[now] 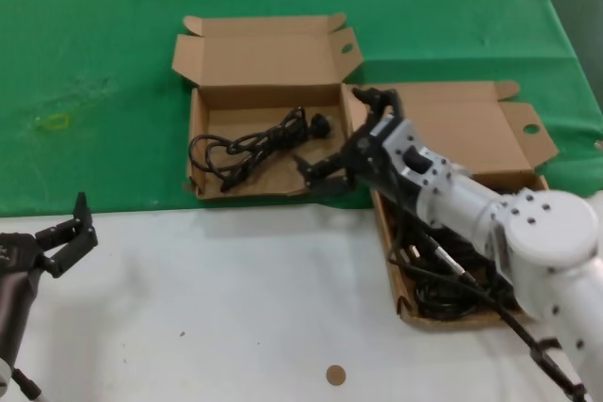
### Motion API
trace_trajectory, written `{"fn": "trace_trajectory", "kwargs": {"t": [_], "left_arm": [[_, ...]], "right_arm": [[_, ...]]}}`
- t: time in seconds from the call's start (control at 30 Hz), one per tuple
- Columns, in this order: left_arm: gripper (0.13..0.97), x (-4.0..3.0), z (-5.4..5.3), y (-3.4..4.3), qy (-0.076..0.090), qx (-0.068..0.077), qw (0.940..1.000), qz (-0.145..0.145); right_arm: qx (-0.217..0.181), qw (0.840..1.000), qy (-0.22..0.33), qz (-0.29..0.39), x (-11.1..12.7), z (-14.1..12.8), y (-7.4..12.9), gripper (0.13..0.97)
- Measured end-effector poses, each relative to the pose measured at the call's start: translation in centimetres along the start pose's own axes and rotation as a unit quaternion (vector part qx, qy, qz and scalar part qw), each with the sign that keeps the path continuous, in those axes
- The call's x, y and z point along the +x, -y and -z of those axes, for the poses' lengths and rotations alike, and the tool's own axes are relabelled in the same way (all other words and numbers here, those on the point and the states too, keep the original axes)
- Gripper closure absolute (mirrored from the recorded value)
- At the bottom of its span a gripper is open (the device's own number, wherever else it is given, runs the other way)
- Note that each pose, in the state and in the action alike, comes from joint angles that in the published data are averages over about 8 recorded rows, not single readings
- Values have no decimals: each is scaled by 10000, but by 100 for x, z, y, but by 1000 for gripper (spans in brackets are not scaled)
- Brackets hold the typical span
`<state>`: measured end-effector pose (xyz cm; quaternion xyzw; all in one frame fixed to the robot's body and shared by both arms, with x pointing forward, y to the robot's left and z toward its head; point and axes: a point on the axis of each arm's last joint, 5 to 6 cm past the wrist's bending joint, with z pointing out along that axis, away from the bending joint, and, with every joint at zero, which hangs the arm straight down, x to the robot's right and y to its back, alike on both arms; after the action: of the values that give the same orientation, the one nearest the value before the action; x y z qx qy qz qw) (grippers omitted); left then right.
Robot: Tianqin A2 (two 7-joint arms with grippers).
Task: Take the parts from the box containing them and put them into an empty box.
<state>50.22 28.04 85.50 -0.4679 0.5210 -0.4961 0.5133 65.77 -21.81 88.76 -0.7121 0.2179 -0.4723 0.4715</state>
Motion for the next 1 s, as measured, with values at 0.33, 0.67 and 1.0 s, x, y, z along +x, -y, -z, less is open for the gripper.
{"fn": "trace_trajectory", "kwargs": {"t": [0.33, 0.67, 1.0], "left_arm": [[169, 0, 0, 0, 0, 0, 10000, 1], [134, 0, 0, 0, 0, 0, 10000, 1], [132, 0, 0, 0, 0, 0, 10000, 0]], "right_arm": [[5, 9939, -770, -792, -157, 464, -211, 130], [-2, 9767, -1545, -1492, -275, 985, -334, 130], [-13, 9576, -2112, -1958, -347, 1407, -370, 130]]}}
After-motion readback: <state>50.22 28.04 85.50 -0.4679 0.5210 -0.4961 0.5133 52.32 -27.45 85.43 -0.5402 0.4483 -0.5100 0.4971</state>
